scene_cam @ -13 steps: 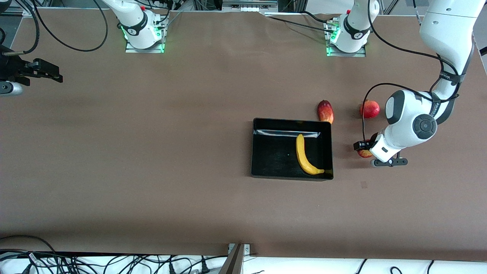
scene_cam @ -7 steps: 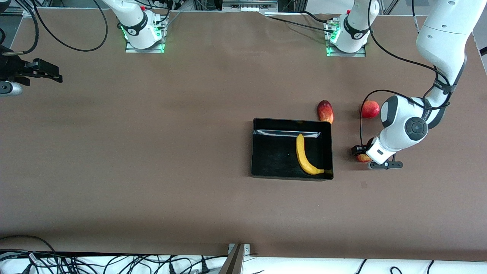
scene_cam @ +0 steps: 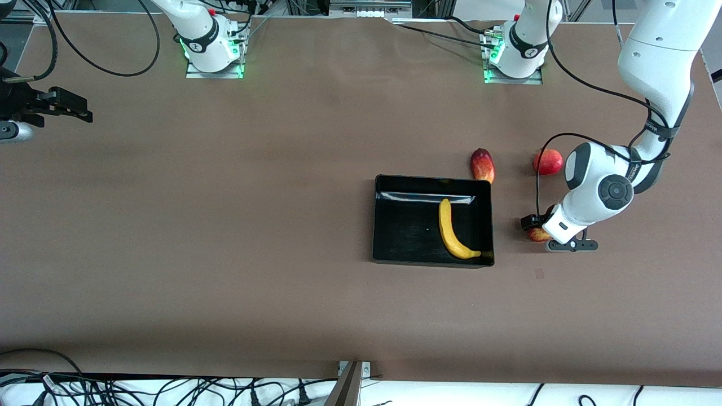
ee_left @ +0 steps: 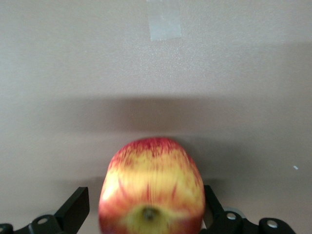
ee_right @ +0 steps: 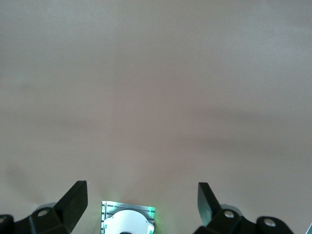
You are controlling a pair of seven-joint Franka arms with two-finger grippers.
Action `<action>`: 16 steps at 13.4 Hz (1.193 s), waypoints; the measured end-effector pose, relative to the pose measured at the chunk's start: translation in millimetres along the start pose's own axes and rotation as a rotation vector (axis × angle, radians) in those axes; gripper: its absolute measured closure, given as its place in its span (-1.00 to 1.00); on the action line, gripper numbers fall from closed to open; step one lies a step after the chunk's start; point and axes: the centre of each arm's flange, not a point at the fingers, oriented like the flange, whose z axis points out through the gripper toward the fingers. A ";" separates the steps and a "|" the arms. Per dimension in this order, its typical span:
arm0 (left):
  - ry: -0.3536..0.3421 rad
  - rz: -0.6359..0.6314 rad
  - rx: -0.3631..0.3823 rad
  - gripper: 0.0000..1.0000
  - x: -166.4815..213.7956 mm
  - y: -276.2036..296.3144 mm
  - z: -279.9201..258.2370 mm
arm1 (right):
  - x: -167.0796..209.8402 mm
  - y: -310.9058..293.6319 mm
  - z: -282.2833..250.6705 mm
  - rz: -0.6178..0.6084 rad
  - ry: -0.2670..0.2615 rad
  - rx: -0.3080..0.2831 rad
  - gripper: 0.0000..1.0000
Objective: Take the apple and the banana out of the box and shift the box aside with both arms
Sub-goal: 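Move the left gripper back over the banana in the tray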
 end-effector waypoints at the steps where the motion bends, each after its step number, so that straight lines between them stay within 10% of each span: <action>1: -0.037 -0.019 0.015 -1.00 1.4 7.7 -25.5 | 0.0 0.0 0.0 0.000 0.000 0.000 -1.00; 6: 0.005 -0.231 -0.074 -1.00 -10.5 135.3 -160.7 | 0.0 0.3 0.1 0.001 0.000 0.000 -1.00; 16: -0.016 -0.359 -0.100 -1.00 -3.7 225.0 -55.8 | 0.1 0.3 0.5 0.000 -0.002 0.001 -1.00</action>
